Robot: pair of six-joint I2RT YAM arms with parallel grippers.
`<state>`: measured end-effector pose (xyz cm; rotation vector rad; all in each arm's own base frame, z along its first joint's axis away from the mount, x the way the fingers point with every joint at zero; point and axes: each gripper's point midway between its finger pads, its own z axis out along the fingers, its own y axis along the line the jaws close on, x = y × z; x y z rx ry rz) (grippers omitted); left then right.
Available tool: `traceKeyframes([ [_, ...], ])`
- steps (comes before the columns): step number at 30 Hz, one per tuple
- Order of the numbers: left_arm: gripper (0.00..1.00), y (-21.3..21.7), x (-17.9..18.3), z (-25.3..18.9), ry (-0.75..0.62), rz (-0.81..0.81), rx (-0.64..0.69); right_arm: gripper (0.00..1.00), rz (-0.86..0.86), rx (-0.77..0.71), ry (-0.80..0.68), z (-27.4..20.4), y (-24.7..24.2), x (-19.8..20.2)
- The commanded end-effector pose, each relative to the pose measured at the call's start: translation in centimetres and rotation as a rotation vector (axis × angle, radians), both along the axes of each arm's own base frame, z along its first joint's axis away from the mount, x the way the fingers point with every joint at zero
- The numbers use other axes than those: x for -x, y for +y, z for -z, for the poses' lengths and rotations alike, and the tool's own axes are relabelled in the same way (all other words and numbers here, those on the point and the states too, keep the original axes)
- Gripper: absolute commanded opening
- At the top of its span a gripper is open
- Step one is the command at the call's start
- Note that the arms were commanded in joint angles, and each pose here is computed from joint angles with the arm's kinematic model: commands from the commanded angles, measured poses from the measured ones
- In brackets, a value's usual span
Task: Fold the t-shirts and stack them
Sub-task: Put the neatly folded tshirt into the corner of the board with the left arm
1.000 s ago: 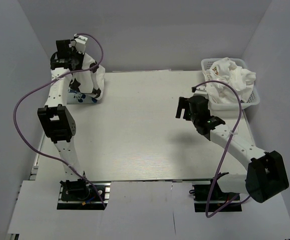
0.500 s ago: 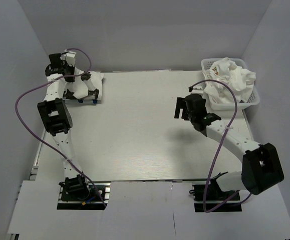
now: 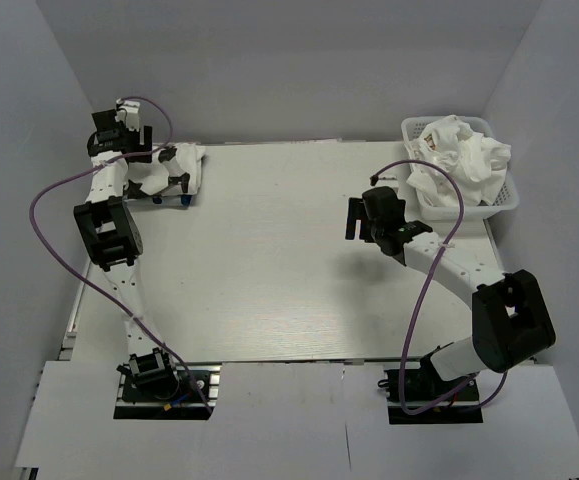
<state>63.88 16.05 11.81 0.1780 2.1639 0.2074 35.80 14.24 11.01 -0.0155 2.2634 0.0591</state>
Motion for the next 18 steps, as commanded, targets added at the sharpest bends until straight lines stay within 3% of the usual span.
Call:
traceKeyframes([
  [1, 0.99, 2.5, -1.0, -4.5, -0.125, -0.145, -0.025, 0.90, 0.009, -0.023, -0.045, -2.0, 0.6, -1.1],
  [6, 1.00, 2.7, 0.7, -5.9, -0.125, -0.201, 0.026, 0.90, 0.004, -0.030, -0.037, -1.7, 0.6, -0.7],
  [12, 1.00, 1.9, 4.0, -4.6, -0.033, -0.272, 0.133, 0.90, -0.015, -0.043, -0.042, -1.7, 0.9, -0.5],
  [16, 1.00, -0.6, 5.1, -7.2, -0.044, -0.240, 0.295, 0.90, -0.011, -0.042, -0.045, -1.5, 0.7, -0.3],
  [18, 1.00, -1.5, 5.8, -9.2, -0.086, -0.254, 0.304, 0.90, -0.013, -0.052, -0.063, -1.9, 0.7, -0.3],
])
